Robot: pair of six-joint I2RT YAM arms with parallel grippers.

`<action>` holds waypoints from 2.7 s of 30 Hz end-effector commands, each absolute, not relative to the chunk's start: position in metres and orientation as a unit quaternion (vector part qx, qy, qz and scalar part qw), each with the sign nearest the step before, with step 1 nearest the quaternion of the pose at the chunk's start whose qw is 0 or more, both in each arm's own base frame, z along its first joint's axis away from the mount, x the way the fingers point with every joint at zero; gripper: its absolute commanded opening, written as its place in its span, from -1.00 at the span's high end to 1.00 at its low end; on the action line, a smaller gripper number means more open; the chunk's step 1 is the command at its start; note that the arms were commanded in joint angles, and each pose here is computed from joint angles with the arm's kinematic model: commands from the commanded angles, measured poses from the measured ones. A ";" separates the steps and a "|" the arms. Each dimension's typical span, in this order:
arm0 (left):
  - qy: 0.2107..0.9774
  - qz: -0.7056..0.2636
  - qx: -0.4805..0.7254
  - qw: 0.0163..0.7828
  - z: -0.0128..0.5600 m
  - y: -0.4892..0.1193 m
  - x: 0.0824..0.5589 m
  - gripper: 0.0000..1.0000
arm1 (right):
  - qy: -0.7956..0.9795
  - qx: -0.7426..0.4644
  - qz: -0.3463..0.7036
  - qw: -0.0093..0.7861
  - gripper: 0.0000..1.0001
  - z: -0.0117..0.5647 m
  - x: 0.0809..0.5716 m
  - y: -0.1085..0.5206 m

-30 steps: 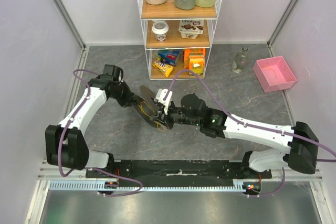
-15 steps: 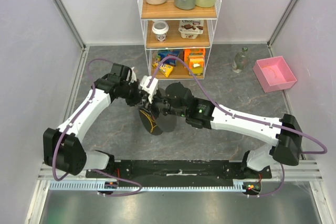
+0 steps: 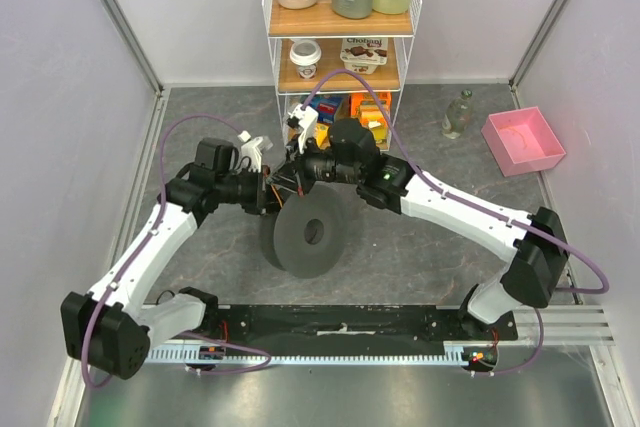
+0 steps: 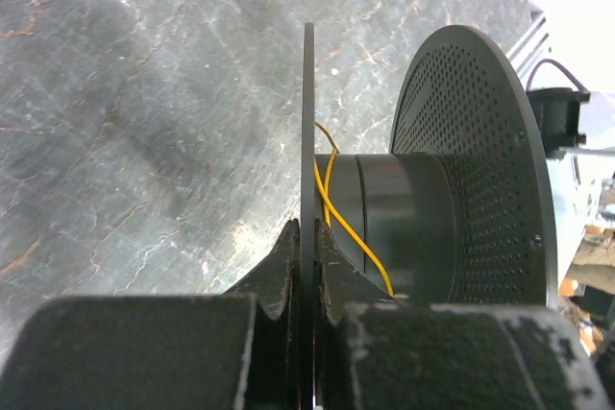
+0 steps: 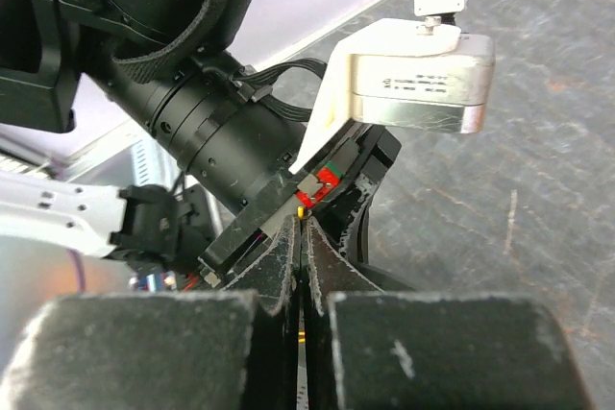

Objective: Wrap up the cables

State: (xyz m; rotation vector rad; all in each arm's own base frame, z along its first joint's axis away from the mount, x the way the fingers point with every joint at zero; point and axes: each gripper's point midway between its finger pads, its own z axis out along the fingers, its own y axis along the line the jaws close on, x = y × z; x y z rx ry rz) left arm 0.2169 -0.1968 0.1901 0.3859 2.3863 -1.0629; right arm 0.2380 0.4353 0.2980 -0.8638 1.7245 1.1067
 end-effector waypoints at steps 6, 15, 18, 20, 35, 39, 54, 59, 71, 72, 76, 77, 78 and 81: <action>0.765 -0.483 0.283 0.319 0.243 -0.218 0.188 0.97 | 0.702 -0.312 0.509 0.388 1.00 0.306 0.240 0.419; 0.748 -0.522 0.271 0.307 0.258 -0.220 0.180 0.97 | 0.709 -0.279 0.524 0.380 1.00 0.314 0.259 0.391; 0.745 -0.549 0.239 0.294 0.265 -0.216 0.184 0.97 | 0.720 -0.257 0.522 0.380 1.00 0.311 0.268 0.376; 0.742 -0.573 0.209 0.277 0.270 -0.213 0.186 0.97 | 0.734 -0.236 0.520 0.368 1.00 0.299 0.276 0.365; 0.738 -0.650 0.021 0.180 0.238 -0.212 0.221 0.97 | 0.784 -0.126 0.528 0.301 1.00 0.226 0.288 0.335; 0.746 -0.642 -0.008 0.176 0.216 -0.211 0.232 0.96 | 0.795 -0.104 0.530 0.277 1.00 0.207 0.293 0.334; 0.822 -0.539 -0.084 0.163 0.124 -0.199 0.282 0.97 | 0.843 -0.085 0.480 0.227 1.00 0.108 0.317 0.340; 0.836 -0.518 -0.094 0.153 0.101 -0.197 0.296 0.97 | 0.857 -0.099 0.456 0.220 1.00 0.075 0.328 0.341; 0.861 -0.482 -0.101 0.128 0.070 -0.193 0.318 0.39 | 0.871 -0.099 0.427 0.222 1.00 0.041 0.356 0.331; 0.864 -0.476 -0.105 0.127 0.067 -0.190 0.320 0.32 | 0.873 -0.096 0.424 0.223 1.00 0.039 0.359 0.328; 0.881 -0.441 -0.119 0.125 0.056 -0.177 0.324 0.11 | 0.877 -0.089 0.415 0.225 1.00 0.034 0.364 0.321; 0.886 -0.429 -0.120 0.129 0.055 -0.174 0.327 0.08 | 0.878 -0.087 0.414 0.224 1.00 0.032 0.365 0.319; 0.891 -0.419 -0.121 0.126 0.053 -0.171 0.326 0.06 | 0.878 -0.087 0.413 0.224 1.00 0.032 0.365 0.318; 0.901 -0.390 -0.139 0.129 0.048 -0.157 0.330 0.02 | 0.879 -0.085 0.412 0.225 1.00 0.031 0.366 0.317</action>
